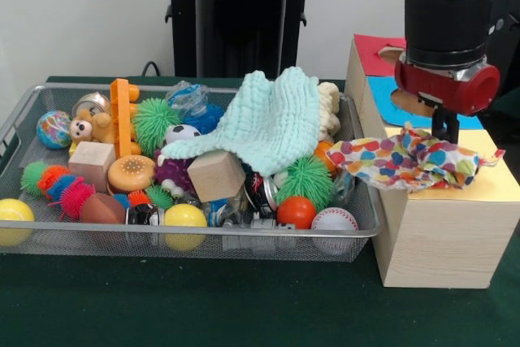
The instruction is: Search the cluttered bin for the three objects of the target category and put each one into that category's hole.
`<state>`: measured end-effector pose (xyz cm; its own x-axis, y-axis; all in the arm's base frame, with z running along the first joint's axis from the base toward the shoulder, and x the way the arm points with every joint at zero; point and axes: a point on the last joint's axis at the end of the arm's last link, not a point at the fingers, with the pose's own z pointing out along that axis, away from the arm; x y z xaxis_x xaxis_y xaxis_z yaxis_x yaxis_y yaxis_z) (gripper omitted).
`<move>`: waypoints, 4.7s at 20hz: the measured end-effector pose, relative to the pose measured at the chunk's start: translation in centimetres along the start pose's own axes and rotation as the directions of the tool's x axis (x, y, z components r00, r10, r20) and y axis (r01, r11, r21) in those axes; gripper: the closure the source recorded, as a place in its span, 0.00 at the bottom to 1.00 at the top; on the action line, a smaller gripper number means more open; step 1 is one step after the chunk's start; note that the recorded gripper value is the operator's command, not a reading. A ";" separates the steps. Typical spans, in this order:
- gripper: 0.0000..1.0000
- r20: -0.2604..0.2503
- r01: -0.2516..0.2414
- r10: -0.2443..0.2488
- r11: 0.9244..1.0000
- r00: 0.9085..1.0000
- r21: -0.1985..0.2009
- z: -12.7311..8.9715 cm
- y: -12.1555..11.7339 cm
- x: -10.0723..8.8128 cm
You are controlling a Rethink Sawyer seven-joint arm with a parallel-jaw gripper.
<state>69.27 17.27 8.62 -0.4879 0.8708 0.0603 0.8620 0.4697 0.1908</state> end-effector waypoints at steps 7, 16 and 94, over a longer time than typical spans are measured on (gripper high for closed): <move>1.00 -0.146 -0.073 0.068 0.997 0.987 -0.034 2.4 0.5 -0.8; 1.00 -0.295 -0.095 0.097 0.995 0.951 0.022 4.4 -0.3 0.3; 1.00 0.164 0.125 -0.139 0.988 0.977 0.095 -0.7 -2.7 -5.3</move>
<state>69.43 11.32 8.49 -0.5741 0.8087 -0.1285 0.8033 0.5866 0.1028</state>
